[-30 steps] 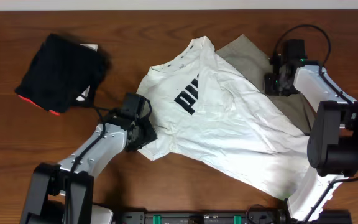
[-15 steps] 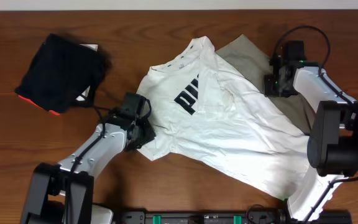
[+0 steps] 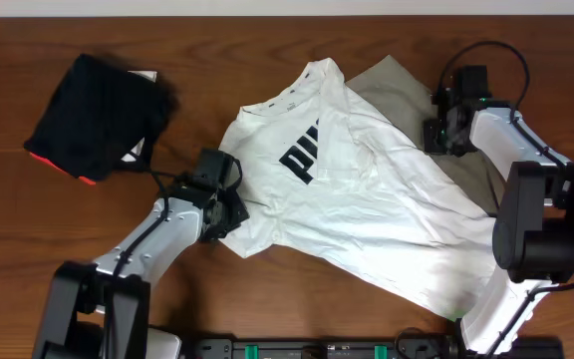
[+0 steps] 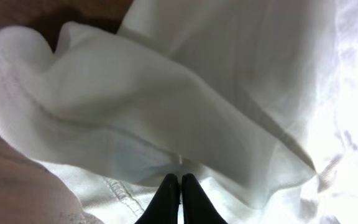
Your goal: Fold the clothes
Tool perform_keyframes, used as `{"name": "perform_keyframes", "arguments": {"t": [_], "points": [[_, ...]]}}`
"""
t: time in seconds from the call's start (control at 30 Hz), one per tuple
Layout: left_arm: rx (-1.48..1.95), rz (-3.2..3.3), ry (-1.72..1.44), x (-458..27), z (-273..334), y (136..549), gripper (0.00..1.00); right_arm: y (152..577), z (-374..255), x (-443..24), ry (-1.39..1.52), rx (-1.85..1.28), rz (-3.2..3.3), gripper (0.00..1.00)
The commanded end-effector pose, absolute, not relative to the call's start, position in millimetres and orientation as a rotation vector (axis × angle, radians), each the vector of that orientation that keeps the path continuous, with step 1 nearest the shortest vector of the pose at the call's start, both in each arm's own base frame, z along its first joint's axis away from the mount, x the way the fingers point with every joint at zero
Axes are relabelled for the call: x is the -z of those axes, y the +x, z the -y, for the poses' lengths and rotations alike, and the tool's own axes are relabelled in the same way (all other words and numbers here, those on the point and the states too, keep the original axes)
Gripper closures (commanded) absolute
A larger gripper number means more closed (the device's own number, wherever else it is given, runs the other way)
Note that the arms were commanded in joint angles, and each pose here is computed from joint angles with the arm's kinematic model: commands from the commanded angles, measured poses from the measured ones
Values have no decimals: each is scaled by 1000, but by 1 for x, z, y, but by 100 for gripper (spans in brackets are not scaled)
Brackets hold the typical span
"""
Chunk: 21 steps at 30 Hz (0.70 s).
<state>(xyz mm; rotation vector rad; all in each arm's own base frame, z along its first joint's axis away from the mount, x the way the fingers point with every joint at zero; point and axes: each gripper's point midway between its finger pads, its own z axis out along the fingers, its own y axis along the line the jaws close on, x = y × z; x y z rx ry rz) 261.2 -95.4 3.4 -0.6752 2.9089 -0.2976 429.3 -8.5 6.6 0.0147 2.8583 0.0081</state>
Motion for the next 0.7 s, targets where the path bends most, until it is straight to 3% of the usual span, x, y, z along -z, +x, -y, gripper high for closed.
{"name": "perform_keyframes", "arguments": {"t": [0.0,0.27,0.67], "points": [[334,-2898,-667,-15,98,259,94,427,15,-4,22,-8,-2862,92],[340,-2859,-657,-42,93,248,94,428,15,-4,22,-7,-2858,92],[128,-2988,-690,-17,72,221,94,430,16,-5,23,-7,-2851,92]]}}
